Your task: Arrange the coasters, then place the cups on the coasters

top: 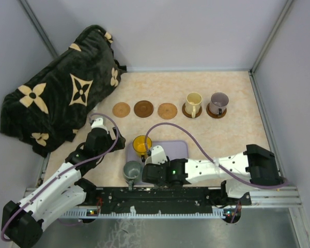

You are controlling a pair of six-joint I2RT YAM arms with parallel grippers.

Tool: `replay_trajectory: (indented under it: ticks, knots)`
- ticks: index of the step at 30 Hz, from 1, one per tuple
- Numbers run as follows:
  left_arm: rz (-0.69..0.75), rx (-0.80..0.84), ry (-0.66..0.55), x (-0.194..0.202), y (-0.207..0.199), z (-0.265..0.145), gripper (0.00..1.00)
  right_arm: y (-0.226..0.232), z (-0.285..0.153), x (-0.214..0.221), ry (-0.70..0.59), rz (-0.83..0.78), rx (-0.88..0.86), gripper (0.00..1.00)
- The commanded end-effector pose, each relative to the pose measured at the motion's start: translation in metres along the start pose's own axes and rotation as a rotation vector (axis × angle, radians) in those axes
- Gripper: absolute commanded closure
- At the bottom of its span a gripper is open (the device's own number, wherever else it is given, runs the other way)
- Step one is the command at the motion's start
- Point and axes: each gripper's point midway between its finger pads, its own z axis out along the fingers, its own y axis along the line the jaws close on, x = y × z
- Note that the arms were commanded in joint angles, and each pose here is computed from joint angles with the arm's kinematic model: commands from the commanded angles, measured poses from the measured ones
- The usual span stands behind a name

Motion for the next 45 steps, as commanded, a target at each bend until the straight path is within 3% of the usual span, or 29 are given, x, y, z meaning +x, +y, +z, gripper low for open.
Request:
replay_trajectory:
  ticks: [1, 5, 8, 9, 11, 12, 21, 33, 45]
  knots:
    - [-0.002, 0.013, 0.007, 0.003, -0.002, 0.000, 0.00, 0.004, 0.005, -0.010, -0.063, 0.041, 0.022, 0.49]
    - [-0.002, 0.013, 0.009, 0.004, -0.002, 0.000, 0.00, 0.000, 0.008, -0.010, -0.064, 0.044, 0.051, 0.53]
    - [-0.002, 0.013, 0.009, 0.004, -0.002, 0.000, 0.00, -0.002, 0.008, -0.010, -0.066, 0.051, 0.067, 0.62]
    - [-0.002, 0.013, 0.009, 0.004, -0.002, 0.000, 0.00, -0.003, 0.008, -0.010, -0.066, 0.052, 0.070, 0.68]
    - [-0.002, 0.012, 0.012, 0.005, -0.002, 0.001, 0.00, -0.004, 0.009, -0.009, -0.065, 0.056, 0.078, 0.94]
    - [-0.002, 0.014, 0.009, 0.004, -0.002, 0.000, 0.00, -0.005, 0.009, -0.009, -0.067, 0.058, 0.081, 1.00]
    - [-0.005, 0.014, 0.009, 0.005, -0.002, 0.000, 0.00, -0.011, 0.002, -0.012, -0.085, 0.071, 0.088, 1.00]
    - [-0.008, 0.009, 0.000, 0.002, -0.002, 0.001, 0.00, -0.038, -0.031, -0.057, -0.281, 0.140, 0.173, 1.00]
    - [-0.005, 0.016, 0.002, 0.001, -0.006, 0.006, 0.00, -0.082, -0.025, -0.144, -0.446, 0.217, 0.271, 1.00]
